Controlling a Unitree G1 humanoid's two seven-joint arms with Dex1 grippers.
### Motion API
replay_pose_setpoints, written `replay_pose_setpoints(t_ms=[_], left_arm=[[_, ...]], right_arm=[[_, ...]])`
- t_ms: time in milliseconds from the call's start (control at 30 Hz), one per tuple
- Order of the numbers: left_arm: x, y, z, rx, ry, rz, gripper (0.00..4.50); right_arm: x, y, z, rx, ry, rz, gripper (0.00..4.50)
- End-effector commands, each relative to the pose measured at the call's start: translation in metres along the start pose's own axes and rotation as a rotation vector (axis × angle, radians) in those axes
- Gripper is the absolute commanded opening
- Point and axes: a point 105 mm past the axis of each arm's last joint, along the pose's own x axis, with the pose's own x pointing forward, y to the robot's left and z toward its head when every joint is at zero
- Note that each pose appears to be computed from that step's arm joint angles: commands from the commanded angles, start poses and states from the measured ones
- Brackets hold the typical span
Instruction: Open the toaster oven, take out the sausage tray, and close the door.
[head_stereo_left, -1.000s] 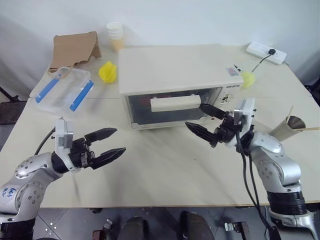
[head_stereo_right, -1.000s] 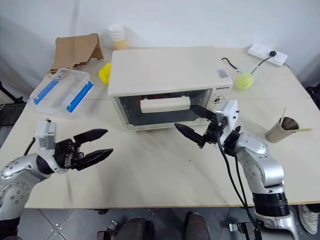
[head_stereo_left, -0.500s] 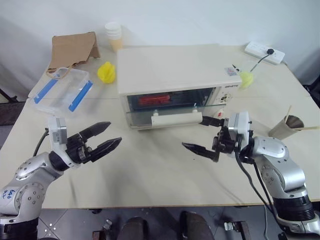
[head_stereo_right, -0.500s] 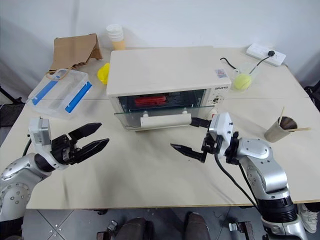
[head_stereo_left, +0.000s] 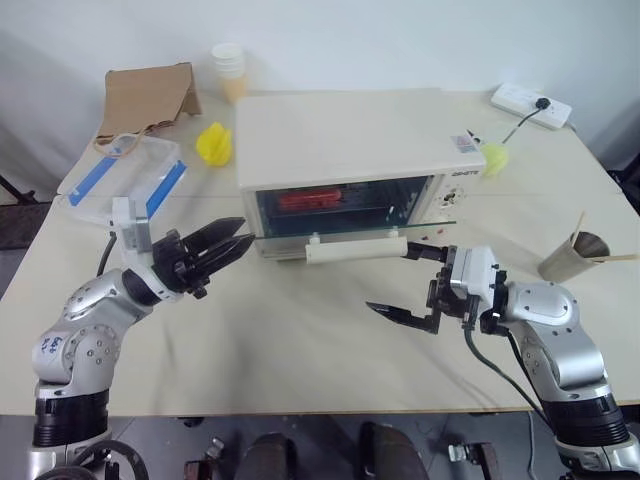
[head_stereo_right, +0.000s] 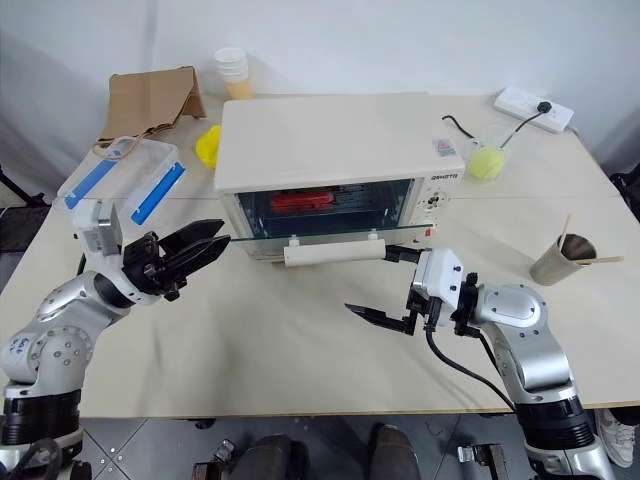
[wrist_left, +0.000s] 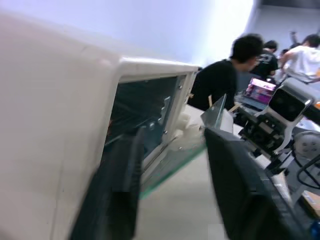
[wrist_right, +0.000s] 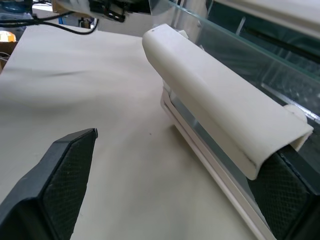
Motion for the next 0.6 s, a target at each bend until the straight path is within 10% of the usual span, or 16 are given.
replay_pose_setpoints(t_ms=[33, 100, 600], left_arm=[[0.009, 0.002, 0.002, 0.029, -0.011, -0.025, 0.64], [0.014, 0.004, 0.002, 0.027, -0.023, -0.023, 0.03], [0.021, -0.008, -0.033, 0.037, 0.130, -0.153, 0.03]], right_arm=[[0.001, 0.002, 0.010, -0.049, -0.032, 0.011, 4.50], [0.000, 0.002, 0.010, -0.051, -0.030, 0.006, 4.50], [-0.042, 0.003, -0.006, -0.015, 0.108, -0.118, 4.50]])
